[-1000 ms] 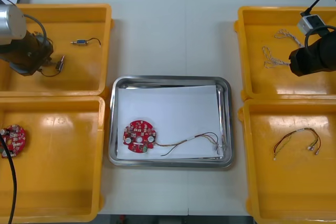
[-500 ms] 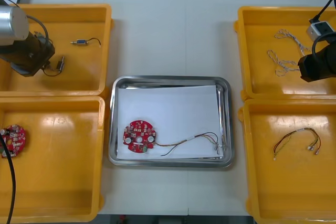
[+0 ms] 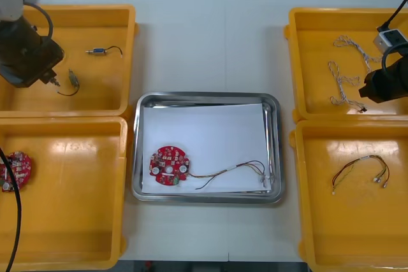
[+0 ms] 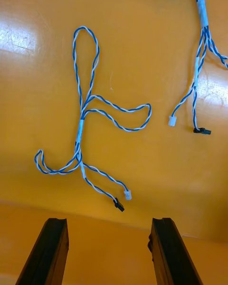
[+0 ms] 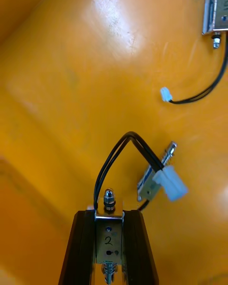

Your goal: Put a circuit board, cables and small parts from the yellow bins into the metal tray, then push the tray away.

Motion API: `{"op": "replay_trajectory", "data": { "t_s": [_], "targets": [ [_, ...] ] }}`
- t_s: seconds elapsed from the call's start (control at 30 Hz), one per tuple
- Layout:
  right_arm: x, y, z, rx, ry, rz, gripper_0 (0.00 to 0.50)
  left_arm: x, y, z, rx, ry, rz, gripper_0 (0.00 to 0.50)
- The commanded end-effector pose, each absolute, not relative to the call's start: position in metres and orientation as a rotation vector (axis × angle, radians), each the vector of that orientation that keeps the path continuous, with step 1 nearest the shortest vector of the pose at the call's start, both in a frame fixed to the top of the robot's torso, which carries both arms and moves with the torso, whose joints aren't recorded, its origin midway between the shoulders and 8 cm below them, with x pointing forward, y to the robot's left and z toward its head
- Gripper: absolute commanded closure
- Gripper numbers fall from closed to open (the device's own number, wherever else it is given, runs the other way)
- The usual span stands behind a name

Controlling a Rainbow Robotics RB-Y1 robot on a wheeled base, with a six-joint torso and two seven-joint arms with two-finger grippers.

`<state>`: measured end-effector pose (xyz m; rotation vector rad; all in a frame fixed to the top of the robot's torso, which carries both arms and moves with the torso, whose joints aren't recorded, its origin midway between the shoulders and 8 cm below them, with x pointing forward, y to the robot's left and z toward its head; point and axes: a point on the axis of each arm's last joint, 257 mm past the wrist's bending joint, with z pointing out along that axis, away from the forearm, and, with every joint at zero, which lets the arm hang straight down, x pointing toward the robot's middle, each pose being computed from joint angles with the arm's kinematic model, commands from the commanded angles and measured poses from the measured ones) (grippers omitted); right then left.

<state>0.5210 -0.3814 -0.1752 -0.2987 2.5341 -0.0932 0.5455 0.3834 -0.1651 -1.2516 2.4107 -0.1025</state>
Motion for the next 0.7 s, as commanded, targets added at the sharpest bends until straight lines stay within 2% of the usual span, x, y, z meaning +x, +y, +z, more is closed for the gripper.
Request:
{"op": "replay_trajectory", "data": {
  "t_s": [0.03, 0.23, 0.5, 0.7],
  "targets": [
    [0.523, -0.396, -0.144, -0.267, 2.512, -0.122, 0.000, 0.546, 0.390, -0.106, -1.131, 2.379, -0.099, 0.500],
    [0.531, -0.385, -0.142, -0.194, 2.542, -0.062, 0.000, 0.536, 0.377, -0.093, -1.071, 2.409, -0.093, 0.500],
    [0.551, -0.368, -0.140, -0.167, 2.567, -0.046, 0.000, 0.531, 0.347, -0.089, -0.890, 2.457, -0.013, 0.500],
    [0.561, -0.359, -0.145, -0.130, 2.585, -0.047, 0.000, 0.530, 0.312, -0.086, -0.744, 2.485, -0.056, 0.500]
  ]
}}
